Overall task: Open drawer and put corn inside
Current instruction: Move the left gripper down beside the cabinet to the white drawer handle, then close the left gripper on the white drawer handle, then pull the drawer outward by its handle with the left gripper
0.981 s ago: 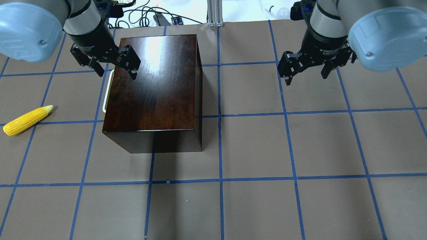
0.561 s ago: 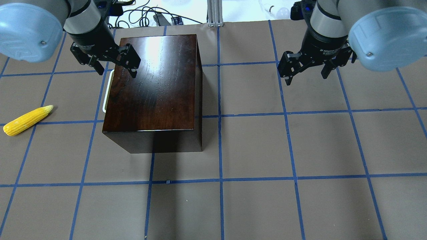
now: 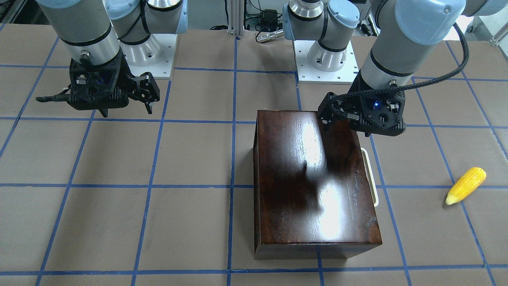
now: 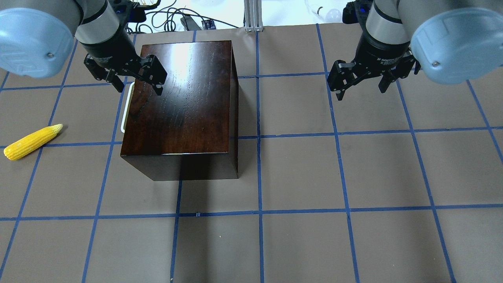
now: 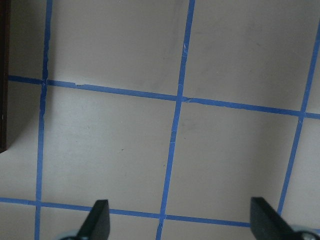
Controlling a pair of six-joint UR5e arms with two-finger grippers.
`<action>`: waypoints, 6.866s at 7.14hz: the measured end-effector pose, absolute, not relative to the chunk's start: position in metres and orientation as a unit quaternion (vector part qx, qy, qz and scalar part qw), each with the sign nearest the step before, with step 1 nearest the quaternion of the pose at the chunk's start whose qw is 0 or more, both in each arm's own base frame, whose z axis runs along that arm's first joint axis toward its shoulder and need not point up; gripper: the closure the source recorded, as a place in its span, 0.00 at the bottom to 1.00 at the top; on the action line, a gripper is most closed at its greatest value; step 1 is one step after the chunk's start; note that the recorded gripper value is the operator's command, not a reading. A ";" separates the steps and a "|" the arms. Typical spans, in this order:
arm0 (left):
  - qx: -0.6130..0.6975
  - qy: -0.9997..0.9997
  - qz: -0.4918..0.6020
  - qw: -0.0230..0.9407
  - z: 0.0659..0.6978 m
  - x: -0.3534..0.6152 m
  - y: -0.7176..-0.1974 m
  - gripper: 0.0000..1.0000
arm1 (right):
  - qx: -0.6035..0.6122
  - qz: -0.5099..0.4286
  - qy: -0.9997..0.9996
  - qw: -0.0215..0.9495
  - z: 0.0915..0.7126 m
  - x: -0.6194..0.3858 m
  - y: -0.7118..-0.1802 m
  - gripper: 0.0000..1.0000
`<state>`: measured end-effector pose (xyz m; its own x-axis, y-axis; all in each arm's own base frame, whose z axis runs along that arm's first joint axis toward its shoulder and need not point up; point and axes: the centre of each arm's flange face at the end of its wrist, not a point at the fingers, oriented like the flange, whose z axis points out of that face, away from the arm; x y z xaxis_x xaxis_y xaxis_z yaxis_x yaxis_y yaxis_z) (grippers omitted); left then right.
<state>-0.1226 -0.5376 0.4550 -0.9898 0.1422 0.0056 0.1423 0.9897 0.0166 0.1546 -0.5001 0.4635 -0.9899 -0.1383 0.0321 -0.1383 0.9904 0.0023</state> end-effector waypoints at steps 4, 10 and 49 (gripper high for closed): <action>-0.018 -1.000 0.003 0.002 0.450 -0.054 -0.557 0.00 | 0.070 0.000 -0.997 0.016 0.464 0.155 -0.500 0.00; -0.044 -0.998 0.013 0.049 0.405 0.078 -0.586 0.00 | 0.070 0.000 -0.997 0.016 0.463 0.156 -0.500 0.00; -0.126 -0.976 0.026 0.176 0.272 0.106 -0.627 0.00 | 0.069 0.000 -0.997 0.016 0.464 0.154 -0.500 0.00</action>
<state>0.1063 -0.6271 0.2723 -0.9062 0.2546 0.3377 0.2366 0.9670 -0.0942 0.1545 -0.5002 0.4635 -0.9899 -0.1380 0.0322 -0.1380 0.9904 0.0022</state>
